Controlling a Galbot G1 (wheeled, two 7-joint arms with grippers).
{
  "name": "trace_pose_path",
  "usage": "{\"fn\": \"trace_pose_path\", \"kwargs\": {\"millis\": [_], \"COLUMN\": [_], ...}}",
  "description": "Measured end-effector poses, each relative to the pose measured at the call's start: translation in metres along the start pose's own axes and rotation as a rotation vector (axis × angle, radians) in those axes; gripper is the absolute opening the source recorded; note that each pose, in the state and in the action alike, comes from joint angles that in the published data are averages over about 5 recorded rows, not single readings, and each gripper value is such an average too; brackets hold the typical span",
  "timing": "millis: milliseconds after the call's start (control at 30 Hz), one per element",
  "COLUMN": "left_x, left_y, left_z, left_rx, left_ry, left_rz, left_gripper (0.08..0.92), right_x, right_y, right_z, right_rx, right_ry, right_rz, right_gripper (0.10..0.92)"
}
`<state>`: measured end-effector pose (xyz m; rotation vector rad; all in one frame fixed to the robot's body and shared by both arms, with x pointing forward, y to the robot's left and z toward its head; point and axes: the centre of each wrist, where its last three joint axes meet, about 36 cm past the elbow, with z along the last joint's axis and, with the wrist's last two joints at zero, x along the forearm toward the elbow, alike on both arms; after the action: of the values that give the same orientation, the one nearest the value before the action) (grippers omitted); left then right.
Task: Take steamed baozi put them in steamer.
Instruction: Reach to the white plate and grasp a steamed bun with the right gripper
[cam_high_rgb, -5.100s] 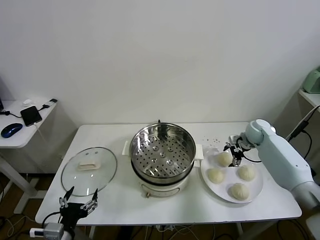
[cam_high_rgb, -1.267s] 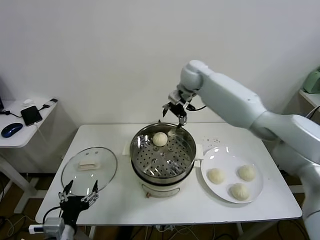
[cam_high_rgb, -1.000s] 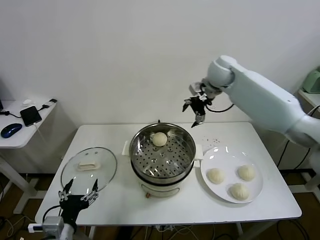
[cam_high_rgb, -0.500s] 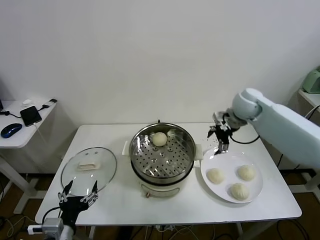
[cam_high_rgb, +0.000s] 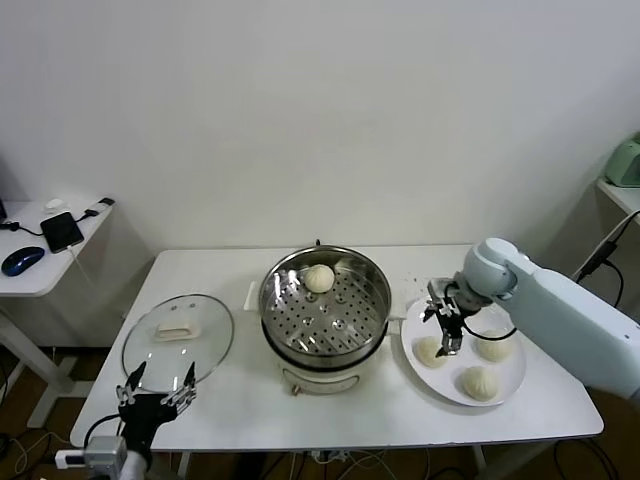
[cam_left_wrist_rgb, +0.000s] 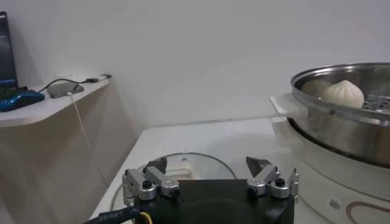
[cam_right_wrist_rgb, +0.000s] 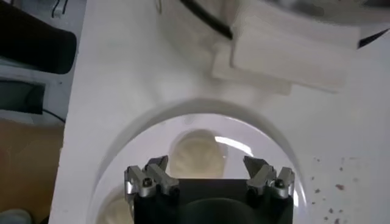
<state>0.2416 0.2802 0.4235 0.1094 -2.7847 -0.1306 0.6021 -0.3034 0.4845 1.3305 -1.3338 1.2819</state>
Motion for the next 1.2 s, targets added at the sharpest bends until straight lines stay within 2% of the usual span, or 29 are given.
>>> {"fn": "trace_pose_path", "kwargs": {"millis": [833, 967, 1200], "left_x": [-0.002, -0.002, -0.002], "left_y": [-0.001, -0.001, -0.002], "left_z": [0.002, 0.003, 0.004], "left_rx": [0.000, 0.000, 0.001], "left_ry": [0.007, 0.008, 0.012], "left_rz": [0.012, 0.011, 0.011], "left_gripper": [0.823, 0.823, 0.823], "right_x": [-0.033, -0.035, -0.028], "right_y": [0.002, 0.002, 0.001], "right_z": [0.010, 0.009, 0.013], "right_rx": [-0.050, -0.051, -0.060], "right_ry": [0.013, 0.012, 0.011], "right_rz": [0.010, 0.008, 0.019], "right_gripper": [0.814, 0.763, 0.608]}}
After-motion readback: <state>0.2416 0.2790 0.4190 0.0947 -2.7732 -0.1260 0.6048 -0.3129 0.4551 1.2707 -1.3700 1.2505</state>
